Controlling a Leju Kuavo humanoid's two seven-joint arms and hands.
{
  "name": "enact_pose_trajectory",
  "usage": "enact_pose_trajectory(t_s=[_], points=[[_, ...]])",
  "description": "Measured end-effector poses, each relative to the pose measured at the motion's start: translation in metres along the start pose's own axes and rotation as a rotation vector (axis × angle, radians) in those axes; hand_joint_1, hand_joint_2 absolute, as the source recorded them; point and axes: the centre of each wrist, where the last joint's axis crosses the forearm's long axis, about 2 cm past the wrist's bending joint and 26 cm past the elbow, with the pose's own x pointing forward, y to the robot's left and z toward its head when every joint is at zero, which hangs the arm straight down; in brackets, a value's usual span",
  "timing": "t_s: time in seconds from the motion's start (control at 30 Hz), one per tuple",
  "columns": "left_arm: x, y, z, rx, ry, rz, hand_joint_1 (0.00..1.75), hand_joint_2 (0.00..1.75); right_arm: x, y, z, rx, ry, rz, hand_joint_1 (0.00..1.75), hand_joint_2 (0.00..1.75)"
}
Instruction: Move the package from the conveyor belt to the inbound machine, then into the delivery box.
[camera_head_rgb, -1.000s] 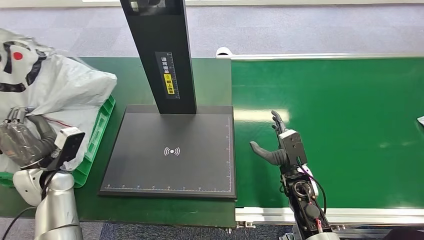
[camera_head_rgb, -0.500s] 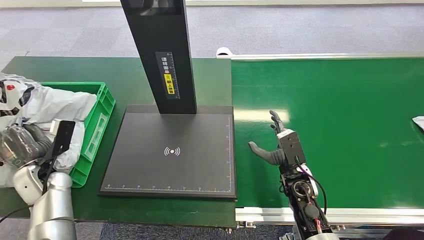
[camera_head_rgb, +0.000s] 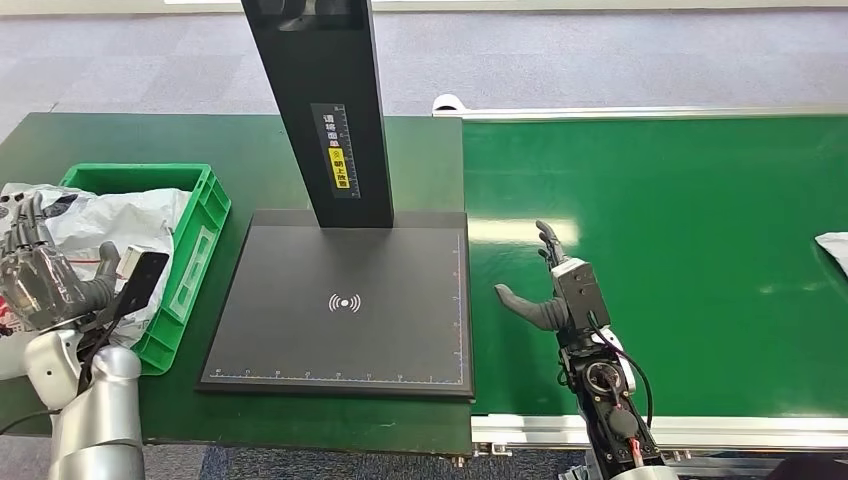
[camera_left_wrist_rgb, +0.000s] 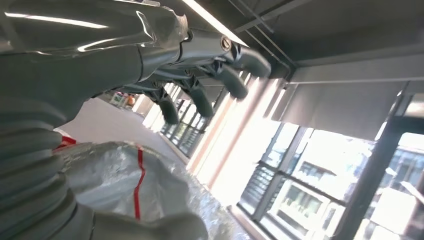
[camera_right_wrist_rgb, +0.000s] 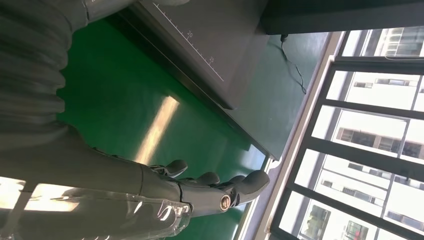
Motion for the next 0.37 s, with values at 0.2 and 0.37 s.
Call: enact_pose_trajectory(t_s=[0.2, 0.37], points=[[0.005, 0.009, 0.001, 0.145, -0.019, 0.119, 0.00, 1.75, 0.000, 0.000, 0.000, 0.001, 0.000, 0.000, 0.00, 1.75], [0.007, 0.013, 0.002, 0.187, 0.005, 0.134, 0.00, 1.75, 0.000, 0.000, 0.000, 0.001, 0.000, 0.000, 0.00, 1.75]])
